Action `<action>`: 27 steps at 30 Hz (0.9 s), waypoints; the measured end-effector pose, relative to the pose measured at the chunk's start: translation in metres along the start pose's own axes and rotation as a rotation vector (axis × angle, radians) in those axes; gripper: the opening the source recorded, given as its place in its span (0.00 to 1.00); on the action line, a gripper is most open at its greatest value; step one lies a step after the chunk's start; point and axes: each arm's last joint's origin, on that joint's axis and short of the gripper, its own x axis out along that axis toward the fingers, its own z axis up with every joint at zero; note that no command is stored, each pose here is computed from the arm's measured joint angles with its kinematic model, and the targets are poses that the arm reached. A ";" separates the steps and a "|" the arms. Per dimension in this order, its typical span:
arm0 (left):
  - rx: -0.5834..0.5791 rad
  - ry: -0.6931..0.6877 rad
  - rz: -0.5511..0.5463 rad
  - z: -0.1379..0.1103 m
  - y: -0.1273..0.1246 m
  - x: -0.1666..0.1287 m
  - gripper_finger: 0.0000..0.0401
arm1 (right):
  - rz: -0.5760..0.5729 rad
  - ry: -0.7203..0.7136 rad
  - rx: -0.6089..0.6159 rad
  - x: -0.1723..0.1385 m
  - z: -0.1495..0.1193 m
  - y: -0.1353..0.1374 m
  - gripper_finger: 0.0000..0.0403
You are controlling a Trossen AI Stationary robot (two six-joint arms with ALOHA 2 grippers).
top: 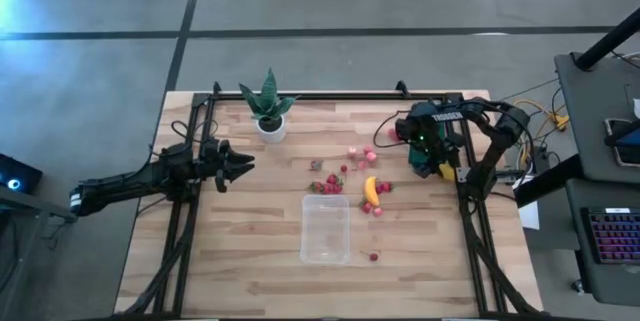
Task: Pick and placing Produce into tupperware
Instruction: Put the lemon into the transparent bin
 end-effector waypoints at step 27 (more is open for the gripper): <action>0.000 0.002 -0.004 0.000 0.000 0.000 0.38 | -0.006 0.023 0.057 0.025 -0.004 0.000 0.54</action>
